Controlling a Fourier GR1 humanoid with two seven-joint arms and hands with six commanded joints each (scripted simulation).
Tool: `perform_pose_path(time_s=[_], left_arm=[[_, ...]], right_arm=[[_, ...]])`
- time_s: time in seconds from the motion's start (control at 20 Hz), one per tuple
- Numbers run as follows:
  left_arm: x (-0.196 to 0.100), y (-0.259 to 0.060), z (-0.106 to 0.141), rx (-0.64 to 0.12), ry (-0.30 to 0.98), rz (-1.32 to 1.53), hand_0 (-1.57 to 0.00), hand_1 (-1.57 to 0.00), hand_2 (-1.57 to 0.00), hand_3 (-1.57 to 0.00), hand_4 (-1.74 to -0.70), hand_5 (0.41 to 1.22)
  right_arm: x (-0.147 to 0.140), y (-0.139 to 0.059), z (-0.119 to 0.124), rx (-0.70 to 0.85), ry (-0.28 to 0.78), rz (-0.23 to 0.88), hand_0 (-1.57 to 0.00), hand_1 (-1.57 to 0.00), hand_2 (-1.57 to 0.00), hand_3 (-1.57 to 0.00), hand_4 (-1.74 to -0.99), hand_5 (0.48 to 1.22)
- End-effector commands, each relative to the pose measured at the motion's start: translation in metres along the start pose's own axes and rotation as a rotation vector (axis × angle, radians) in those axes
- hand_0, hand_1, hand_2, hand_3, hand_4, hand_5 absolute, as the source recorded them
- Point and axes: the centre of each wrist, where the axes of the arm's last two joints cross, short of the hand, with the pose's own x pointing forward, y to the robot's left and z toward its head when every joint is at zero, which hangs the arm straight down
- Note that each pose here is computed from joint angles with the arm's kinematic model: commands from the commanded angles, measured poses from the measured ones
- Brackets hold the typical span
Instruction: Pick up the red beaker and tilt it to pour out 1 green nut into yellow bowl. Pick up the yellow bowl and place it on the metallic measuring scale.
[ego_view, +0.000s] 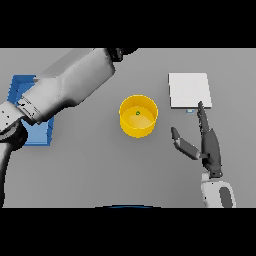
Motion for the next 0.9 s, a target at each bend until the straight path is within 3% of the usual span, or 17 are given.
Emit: perform_pose_path(time_s=[0.0,0.2,0.4,0.65,0.85], left_arm=[[-0.02,0.002,0.005,0.017,0.031,0.019,-1.57,-1.57,-1.48,-1.15,-1.7,1.221],[-0.081,-0.006,0.021,-0.003,0.231,0.276,-1.57,-1.57,-1.53,-1.4,-1.72,1.221],[-0.123,-0.064,0.046,-0.019,0.493,0.746,-1.57,-1.57,-1.56,-1.36,-1.73,1.221],[-0.129,-0.154,0.084,0.075,0.664,1.181,-1.57,-1.57,-1.57,-1.43,-1.74,1.221],[-0.103,-0.209,0.107,0.102,0.888,1.43,-1.57,-1.57,-1.57,-1.43,-1.74,1.221]], right_arm=[[0.003,-0.001,0.002,0.005,-0.019,-0.013,0.0,0.0,0.0,0.0,-1.183,0.596],[0.0,-0.004,0.001,0.018,0.001,-0.044,0.0,0.0,0.0,0.0,-1.193,0.597],[-0.003,-0.004,0.0,0.032,-0.017,-0.052,0.0,0.0,0.0,0.0,-1.222,0.592],[-0.006,-0.008,-0.002,0.041,-0.031,-0.048,0.0,0.0,0.0,0.0,-1.222,0.586],[-0.009,-0.008,-0.003,0.059,-0.032,-0.027,0.0,0.0,0.0,0.0,-1.217,0.599]])
